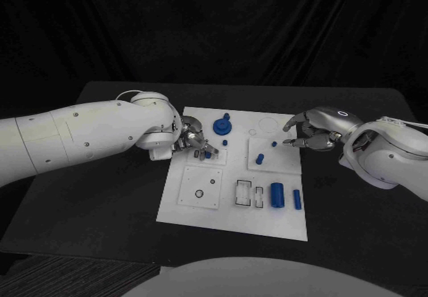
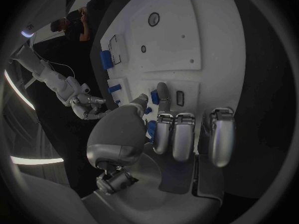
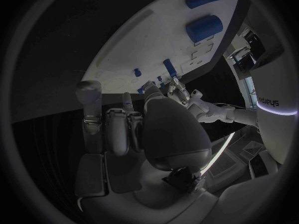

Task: Assemble the parts on the task board

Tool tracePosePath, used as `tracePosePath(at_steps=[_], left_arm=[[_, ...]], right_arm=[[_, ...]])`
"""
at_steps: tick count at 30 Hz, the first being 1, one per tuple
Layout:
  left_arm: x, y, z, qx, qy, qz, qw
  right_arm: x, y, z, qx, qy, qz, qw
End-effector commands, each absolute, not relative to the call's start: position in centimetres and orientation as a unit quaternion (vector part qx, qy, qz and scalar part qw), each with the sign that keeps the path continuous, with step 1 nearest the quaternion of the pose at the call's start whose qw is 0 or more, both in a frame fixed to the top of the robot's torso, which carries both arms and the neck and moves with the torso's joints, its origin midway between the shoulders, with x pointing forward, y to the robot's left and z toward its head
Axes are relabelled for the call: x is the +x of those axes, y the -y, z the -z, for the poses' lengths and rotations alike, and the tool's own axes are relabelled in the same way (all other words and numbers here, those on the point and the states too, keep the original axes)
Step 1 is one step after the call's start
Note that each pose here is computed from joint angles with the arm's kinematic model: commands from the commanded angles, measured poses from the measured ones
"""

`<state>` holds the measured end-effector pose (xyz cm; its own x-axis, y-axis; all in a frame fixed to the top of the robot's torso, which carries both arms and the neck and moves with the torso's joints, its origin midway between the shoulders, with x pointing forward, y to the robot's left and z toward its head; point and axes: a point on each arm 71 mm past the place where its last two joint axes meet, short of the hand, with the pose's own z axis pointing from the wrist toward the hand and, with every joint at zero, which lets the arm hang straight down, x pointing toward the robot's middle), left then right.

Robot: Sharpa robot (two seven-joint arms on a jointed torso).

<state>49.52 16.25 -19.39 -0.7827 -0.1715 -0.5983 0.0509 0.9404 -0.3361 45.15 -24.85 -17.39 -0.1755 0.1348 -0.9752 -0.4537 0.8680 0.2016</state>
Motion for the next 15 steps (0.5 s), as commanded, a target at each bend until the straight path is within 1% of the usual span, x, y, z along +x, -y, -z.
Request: tracePosePath(at_steps=[1, 8, 15], left_arm=[[49.42, -16.03, 19.58, -0.029, -0.929, 0.176, 0.323], [49.46, -16.14, 19.52, -0.034, -0.927, 0.178, 0.329], [49.35, -17.00, 19.24, -0.051, -0.920, 0.179, 0.345]], right_arm=[[45.16, 24.98, 17.54, -0.104, -0.734, -0.225, 0.632], [45.17, 25.01, 17.50, -0.103, -0.733, -0.226, 0.634], [45.15, 25.18, 17.36, -0.100, -0.727, -0.227, 0.640]])
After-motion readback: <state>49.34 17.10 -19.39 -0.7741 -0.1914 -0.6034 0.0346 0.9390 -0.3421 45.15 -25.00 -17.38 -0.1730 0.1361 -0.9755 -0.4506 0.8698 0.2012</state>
